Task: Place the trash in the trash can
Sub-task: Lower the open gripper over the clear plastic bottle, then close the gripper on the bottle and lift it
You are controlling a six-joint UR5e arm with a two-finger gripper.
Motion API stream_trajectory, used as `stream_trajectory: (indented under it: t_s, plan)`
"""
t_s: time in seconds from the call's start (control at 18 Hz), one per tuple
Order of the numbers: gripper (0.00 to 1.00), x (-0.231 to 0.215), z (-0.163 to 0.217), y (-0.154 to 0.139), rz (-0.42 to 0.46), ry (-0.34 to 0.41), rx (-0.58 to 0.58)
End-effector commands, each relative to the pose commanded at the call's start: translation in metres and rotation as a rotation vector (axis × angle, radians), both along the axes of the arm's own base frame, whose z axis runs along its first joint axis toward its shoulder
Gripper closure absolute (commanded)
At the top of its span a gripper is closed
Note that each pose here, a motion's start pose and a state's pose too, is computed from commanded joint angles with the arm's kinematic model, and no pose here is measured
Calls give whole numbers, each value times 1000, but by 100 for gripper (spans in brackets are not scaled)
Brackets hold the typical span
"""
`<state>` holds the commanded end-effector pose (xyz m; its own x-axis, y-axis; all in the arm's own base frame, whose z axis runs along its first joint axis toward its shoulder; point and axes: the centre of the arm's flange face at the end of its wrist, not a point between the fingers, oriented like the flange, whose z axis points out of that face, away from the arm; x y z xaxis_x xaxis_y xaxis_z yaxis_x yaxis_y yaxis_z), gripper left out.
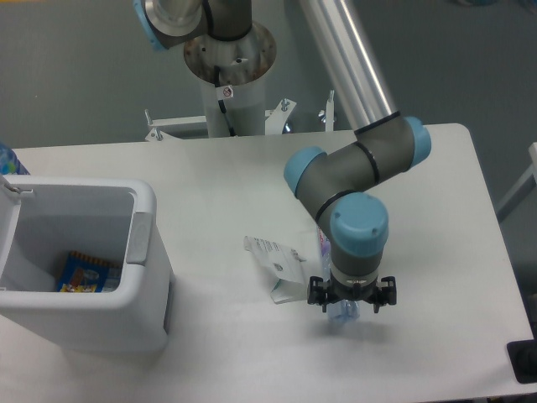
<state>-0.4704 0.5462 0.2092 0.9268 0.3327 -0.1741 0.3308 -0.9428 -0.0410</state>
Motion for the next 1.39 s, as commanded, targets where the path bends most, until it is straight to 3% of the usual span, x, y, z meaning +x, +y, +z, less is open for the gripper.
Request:
stream_trajectory:
  t_s: [0.44, 0.67, 0.94, 1.39]
  plan:
    - [0, 2, -12, 0, -4, -15, -18]
    - [9, 9, -14, 2, -12, -22, -22]
    - [35, 14, -12, 7, -20, -23, -18]
    - [46, 13, -8, 8, -20, -24, -2]
